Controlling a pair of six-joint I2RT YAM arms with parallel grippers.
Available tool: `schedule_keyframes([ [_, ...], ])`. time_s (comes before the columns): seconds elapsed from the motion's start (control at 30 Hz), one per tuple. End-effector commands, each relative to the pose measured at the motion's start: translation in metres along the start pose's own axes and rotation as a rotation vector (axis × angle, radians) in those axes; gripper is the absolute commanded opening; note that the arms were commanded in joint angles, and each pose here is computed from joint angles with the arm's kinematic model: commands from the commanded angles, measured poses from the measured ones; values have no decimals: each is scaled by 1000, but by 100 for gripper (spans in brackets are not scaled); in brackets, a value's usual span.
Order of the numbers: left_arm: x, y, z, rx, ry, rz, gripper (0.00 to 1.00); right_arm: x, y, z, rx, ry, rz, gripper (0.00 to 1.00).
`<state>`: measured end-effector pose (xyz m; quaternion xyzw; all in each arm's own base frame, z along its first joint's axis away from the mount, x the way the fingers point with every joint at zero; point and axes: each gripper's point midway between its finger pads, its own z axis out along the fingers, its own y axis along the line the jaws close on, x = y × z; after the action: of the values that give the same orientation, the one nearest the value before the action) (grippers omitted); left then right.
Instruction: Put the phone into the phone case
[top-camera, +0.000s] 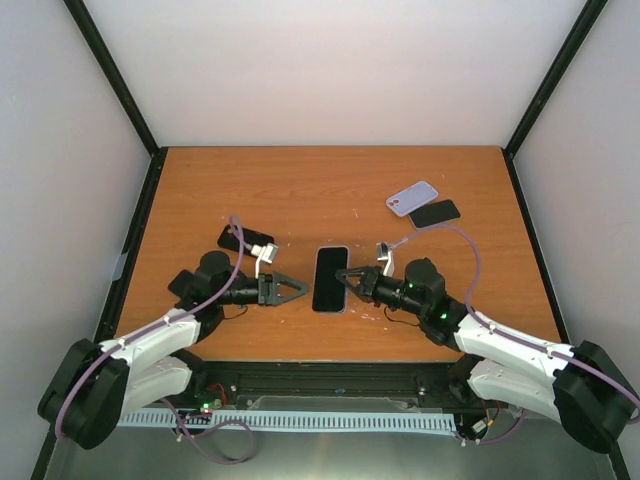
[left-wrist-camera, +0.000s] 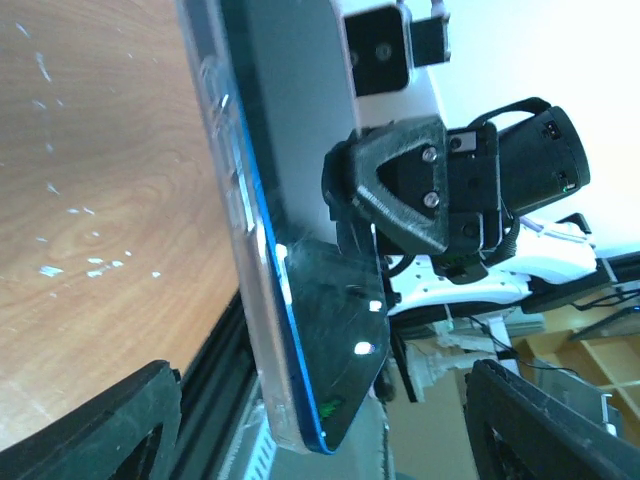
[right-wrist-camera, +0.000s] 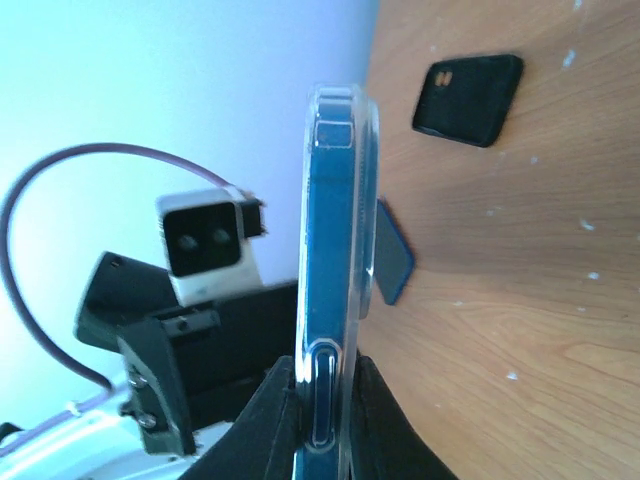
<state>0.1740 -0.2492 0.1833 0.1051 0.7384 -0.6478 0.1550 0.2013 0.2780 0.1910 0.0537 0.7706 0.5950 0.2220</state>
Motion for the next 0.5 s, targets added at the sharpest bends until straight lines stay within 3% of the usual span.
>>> schedule_keyframes([
  [0.0, 4, -22, 10, 99, 30, 31, 77, -22, 55, -7, -211, -83, 27, 10],
  [0.23, 6, -24, 18, 125, 54, 22, 71, -28, 56, -9, -243, -121, 71, 10],
  [0.47, 3, -28, 17, 124, 36, 25, 40, -30, 49, -10, -219, -146, 87, 11],
])
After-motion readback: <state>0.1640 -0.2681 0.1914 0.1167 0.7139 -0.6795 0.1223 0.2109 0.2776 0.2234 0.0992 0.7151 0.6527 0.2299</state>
